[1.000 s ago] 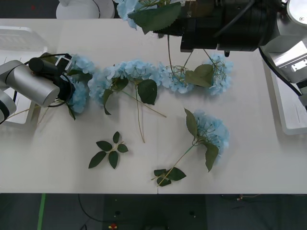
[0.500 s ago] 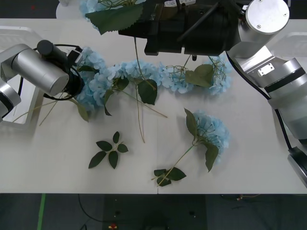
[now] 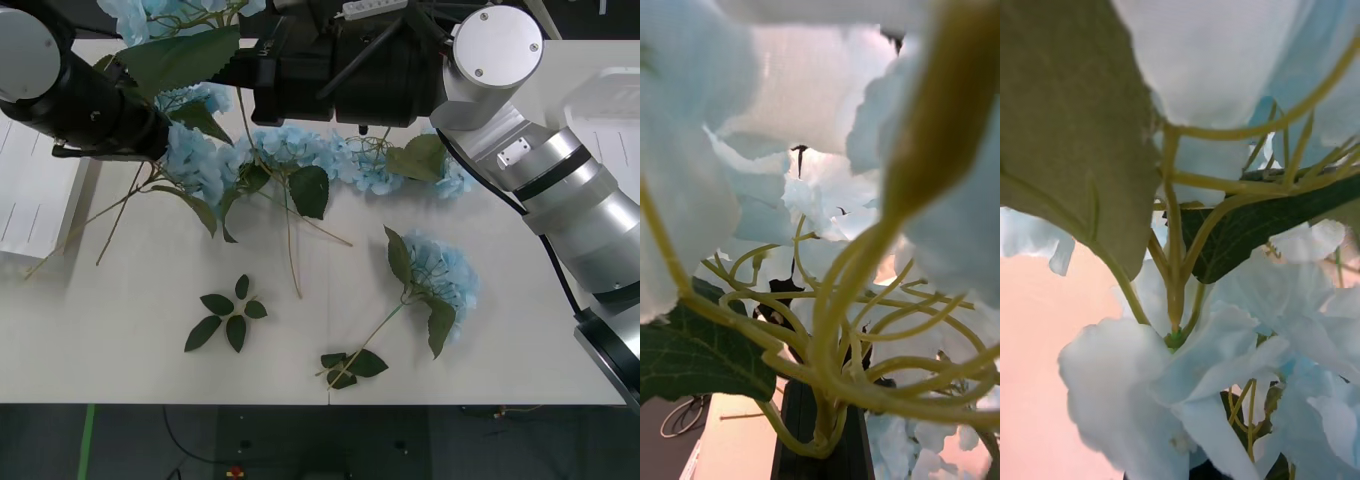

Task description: Place the red flowers into the right box and the blue flowers into the left box. If a person shows an open palm, hand one flower to the person first, then continue sorting.

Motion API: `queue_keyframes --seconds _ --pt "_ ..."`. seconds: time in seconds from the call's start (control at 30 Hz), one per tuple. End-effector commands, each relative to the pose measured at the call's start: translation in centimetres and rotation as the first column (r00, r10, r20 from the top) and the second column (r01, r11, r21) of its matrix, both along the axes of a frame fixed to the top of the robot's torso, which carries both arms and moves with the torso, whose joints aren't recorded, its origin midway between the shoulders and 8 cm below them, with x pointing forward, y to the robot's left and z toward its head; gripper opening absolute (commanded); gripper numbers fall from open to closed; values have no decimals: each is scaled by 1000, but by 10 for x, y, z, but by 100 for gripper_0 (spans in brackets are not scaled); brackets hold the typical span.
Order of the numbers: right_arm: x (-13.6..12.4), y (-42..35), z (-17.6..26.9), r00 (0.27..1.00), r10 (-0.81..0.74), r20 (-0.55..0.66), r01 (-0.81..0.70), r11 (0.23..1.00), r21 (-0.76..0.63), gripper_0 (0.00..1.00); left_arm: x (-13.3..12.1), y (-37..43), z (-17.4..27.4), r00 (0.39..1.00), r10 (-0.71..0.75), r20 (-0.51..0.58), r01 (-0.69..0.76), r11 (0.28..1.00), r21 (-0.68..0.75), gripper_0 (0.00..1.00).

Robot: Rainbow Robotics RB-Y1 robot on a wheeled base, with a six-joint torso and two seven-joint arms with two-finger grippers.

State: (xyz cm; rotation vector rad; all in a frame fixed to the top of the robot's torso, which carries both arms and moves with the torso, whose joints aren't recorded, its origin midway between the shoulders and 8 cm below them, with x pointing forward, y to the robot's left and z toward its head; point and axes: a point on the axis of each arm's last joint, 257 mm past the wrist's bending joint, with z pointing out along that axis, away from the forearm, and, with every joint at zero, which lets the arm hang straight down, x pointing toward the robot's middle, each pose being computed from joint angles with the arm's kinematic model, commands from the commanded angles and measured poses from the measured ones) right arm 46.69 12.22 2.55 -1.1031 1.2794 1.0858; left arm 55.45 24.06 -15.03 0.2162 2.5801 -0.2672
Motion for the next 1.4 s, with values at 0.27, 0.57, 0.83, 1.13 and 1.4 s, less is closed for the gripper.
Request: queue_keyframes --seconds 0.27,0.57,0.83,1.13,1.4 --pt "-25 27 32 996 56 75 -58 998 19 0 7 84 11 967 235 96 -221 965 -139 99" --pt "-25 28 32 995 59 75 -60 998 19 0 9 99 1 965 223 135 -216 974 -69 100" --pt "-27 29 33 996 62 71 -64 998 22 0 17 112 5 957 225 181 -222 974 -34 100" --pt "-29 31 30 996 68 64 -69 997 18 0 39 122 30 940 254 227 -251 967 -41 100" --pt "-29 32 29 996 68 63 -69 997 16 0 69 126 56 930 287 228 -290 957 -22 100"
